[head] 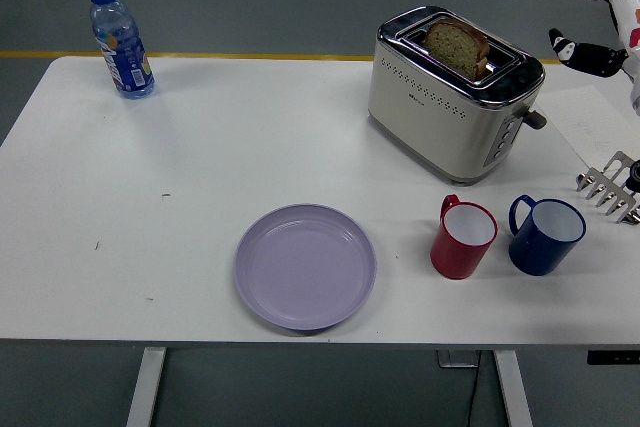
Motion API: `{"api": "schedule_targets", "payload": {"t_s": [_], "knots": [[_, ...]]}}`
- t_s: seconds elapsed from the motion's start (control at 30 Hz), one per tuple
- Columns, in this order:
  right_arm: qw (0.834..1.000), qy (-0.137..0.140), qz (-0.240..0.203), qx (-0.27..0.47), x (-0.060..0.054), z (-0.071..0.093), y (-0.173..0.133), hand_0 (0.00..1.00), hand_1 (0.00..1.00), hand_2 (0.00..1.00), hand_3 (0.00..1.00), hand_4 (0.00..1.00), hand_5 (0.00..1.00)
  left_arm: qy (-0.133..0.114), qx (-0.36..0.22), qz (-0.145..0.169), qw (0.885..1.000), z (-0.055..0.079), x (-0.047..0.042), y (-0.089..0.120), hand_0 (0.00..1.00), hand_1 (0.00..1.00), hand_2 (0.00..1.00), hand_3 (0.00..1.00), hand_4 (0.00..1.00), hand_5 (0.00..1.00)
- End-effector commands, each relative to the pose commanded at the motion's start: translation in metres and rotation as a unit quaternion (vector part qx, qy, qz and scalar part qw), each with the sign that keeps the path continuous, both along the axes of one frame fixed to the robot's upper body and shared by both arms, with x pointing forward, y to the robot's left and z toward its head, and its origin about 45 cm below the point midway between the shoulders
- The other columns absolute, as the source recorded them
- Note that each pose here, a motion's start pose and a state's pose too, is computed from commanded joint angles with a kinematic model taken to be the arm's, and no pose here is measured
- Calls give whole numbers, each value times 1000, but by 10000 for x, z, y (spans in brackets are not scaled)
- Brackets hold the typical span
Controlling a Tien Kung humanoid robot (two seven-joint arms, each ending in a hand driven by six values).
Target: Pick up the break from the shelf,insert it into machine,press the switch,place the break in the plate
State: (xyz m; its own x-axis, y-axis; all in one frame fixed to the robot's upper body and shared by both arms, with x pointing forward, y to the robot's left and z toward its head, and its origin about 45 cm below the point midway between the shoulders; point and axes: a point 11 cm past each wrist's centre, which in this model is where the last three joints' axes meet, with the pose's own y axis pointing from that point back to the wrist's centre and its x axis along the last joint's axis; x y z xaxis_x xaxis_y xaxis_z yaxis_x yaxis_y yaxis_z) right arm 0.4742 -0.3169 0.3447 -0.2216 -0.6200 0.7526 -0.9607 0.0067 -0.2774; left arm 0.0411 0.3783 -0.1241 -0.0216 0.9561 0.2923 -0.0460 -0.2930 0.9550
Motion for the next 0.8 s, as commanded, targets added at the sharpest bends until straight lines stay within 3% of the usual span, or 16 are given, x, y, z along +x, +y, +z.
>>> {"api": "schedule_targets", "payload": {"t_s": [0.17, 0.2, 0.37, 0.4, 0.5, 0.77, 0.8], "knots": [[999, 18, 17, -24, 149, 30, 303, 849, 771, 823, 849, 728, 112, 0, 0, 0, 1000, -1, -2, -3, 705, 776, 801, 717, 434, 947], [999, 23, 22, -29, 176, 36, 369, 791, 718, 746, 802, 743, 129, 0, 0, 0, 1000, -1, -3, -3, 705, 776, 800, 717, 435, 948], [997, 39, 40, -53, 261, 78, 624, 791, 718, 746, 802, 743, 129, 2, 0, -1, 1000, -3, -16, -4, 705, 776, 800, 717, 435, 948], [996, 42, 45, -61, 285, 89, 698, 762, 688, 690, 770, 743, 136, 3, 1, -1, 1000, -3, -23, -4, 704, 776, 800, 715, 434, 946], [994, 54, 52, -81, 349, 109, 853, 762, 688, 690, 770, 743, 136, 5, 1, -1, 1000, -6, -48, -4, 704, 776, 800, 715, 434, 946], [986, 100, 45, -123, 529, 52, 1056, 740, 660, 652, 753, 743, 147, 11, 3, -2, 1000, -11, -108, -2, 705, 776, 800, 715, 434, 946], [985, 105, 44, -127, 545, 44, 1067, 713, 627, 610, 744, 741, 154, 11, 4, -1, 1000, -11, -111, -1, 705, 775, 799, 716, 436, 948]]}}
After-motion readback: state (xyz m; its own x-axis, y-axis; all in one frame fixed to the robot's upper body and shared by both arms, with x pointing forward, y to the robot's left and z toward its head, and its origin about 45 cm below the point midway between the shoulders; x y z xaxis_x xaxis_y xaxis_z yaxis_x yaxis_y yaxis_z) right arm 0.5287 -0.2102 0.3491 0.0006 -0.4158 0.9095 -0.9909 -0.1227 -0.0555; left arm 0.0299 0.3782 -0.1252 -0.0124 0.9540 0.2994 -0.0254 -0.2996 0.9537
